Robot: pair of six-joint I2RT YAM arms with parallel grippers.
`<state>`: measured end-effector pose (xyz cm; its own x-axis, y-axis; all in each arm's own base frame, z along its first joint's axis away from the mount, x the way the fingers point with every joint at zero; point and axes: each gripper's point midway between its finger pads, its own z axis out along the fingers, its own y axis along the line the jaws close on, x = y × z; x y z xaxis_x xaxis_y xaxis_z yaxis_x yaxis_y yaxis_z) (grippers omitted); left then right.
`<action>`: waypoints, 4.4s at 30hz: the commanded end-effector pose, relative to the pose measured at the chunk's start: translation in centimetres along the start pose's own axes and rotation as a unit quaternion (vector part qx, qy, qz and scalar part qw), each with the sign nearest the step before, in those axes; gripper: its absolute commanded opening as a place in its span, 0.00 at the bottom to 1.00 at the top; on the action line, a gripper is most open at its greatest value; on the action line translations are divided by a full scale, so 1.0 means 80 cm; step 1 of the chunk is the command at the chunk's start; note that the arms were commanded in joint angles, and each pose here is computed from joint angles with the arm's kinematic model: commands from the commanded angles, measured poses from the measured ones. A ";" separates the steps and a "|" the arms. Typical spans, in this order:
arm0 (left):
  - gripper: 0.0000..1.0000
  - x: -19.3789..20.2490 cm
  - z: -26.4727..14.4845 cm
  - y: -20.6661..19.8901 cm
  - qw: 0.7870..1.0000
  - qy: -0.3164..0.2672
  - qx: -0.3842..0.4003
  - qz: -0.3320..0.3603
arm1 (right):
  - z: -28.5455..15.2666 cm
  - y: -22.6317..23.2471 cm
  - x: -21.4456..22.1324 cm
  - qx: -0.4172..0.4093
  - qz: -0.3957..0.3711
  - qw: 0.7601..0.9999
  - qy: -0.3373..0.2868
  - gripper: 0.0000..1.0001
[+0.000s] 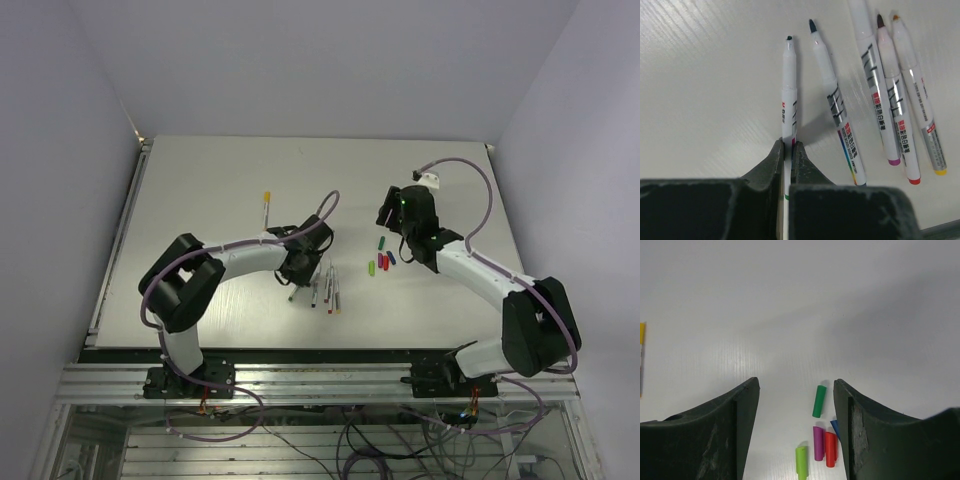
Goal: Insert the pens into the pen caps
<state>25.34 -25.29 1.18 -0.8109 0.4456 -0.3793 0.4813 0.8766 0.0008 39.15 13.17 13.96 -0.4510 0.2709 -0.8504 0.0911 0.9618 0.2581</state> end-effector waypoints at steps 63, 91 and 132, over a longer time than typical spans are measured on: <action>0.07 -0.180 -0.067 0.022 0.966 -0.209 0.132 -0.081 | 0.050 -0.028 0.123 0.088 0.010 0.980 0.179 0.37; 0.07 -0.179 -0.057 0.031 0.966 -0.201 0.135 -0.089 | 0.051 -0.054 0.159 0.138 -0.015 0.963 0.230 0.20; 0.07 -0.251 -0.183 -0.046 0.867 -0.362 0.340 -0.037 | -0.009 0.147 -0.166 -0.251 0.092 0.944 -0.193 0.00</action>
<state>35.44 -34.27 19.76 -0.5793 -0.0095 -0.8151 0.6802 0.5454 -0.4898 45.73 19.82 26.35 -0.1427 0.4621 -0.8753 -0.2482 0.8394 0.4836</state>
